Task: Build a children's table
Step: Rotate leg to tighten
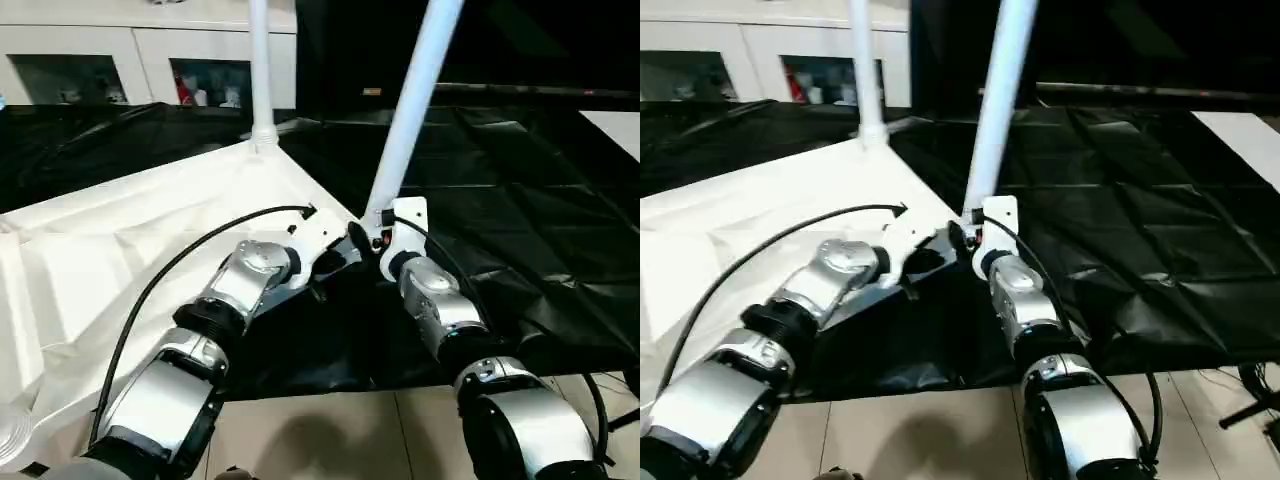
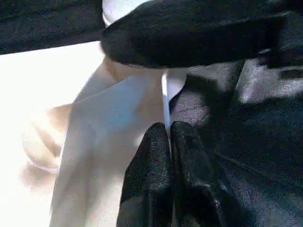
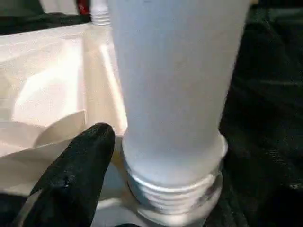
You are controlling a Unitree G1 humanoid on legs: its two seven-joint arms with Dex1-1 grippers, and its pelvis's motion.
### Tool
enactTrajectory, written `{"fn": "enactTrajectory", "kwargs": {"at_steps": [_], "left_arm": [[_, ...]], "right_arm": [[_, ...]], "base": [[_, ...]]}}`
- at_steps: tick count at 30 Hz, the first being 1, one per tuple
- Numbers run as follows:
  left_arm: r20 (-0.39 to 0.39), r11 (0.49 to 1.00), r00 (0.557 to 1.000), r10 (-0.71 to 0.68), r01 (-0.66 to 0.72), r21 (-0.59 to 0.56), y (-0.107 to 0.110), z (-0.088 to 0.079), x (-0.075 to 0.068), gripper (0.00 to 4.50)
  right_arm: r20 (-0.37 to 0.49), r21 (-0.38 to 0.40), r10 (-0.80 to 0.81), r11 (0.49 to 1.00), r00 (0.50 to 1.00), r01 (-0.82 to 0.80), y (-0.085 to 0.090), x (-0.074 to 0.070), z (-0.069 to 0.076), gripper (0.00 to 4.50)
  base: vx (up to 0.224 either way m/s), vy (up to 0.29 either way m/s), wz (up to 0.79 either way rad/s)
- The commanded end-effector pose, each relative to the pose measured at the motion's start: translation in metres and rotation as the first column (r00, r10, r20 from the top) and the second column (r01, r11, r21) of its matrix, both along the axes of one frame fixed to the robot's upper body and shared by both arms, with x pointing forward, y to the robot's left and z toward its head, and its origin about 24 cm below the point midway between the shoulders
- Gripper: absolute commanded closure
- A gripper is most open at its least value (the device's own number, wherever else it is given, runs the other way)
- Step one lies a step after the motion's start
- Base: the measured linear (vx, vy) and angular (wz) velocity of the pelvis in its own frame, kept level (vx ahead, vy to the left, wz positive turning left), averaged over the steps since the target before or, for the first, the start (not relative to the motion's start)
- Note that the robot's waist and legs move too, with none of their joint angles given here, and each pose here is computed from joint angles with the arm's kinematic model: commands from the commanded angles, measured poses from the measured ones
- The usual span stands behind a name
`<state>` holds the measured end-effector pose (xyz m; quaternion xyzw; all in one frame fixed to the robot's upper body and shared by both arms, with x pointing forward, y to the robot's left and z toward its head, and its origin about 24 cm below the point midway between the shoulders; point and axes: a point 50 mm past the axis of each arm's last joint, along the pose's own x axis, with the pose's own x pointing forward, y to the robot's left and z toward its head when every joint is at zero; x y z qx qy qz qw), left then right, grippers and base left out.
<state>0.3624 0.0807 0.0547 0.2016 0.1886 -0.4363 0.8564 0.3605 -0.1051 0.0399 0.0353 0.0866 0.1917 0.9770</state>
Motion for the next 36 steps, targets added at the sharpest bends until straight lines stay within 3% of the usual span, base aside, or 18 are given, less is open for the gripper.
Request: {"fn": "enactTrajectory", "kwargs": {"at_steps": [1,7,11,14,20,26,36], "left_arm": [[0.018,1.0,1.0,0.021,-0.021,-0.009,0.013,-0.001,0.001,4.5],[0.065,0.998,0.996,0.065,-0.064,-0.016,0.022,0.002,0.003,4.5],[0.108,0.993,0.987,0.12,-0.118,-0.024,0.029,0.006,0.006,4.5],[0.101,0.993,0.988,0.114,-0.112,-0.028,0.033,0.007,0.005,4.5],[0.085,0.994,0.992,0.095,-0.09,-0.059,0.033,0.013,0.003,4.5],[0.066,0.996,0.995,0.074,-0.071,-0.05,0.033,0.012,0.001,4.5],[0.057,0.997,0.996,0.069,-0.066,-0.045,0.033,0.012,-0.001,4.5]], "right_arm": [[0.064,-0.002,0.049,0.999,0.997,-0.049,-0.006,-0.001,0.011,0.78],[0.109,-0.069,0.089,0.994,0.99,-0.082,-0.027,-0.019,0.012,0.78],[0.112,-0.149,-0.085,0.984,0.99,0.101,-0.054,-0.026,0.01,0.78],[0.064,-0.118,-0.202,0.971,0.977,0.209,-0.067,-0.032,0.005,0.78],[0.048,-0.114,-0.191,0.974,0.98,0.195,-0.064,-0.039,0.005,0.78],[0.041,-0.181,-0.195,0.963,0.98,0.199,-0.06,-0.039,0.006,0.78],[0.025,-0.222,-0.153,0.963,0.988,0.154,-0.055,-0.04,0.006,0.78]], "base": [[0.0,0.0,0.0],[0.0,0.0,0.0],[0.0,0.0,0.0],[0.0,0.0,0.0],[0.0,0.0,0.0],[0.0,0.0,0.0],[0.036,0.002,0.06]]}}
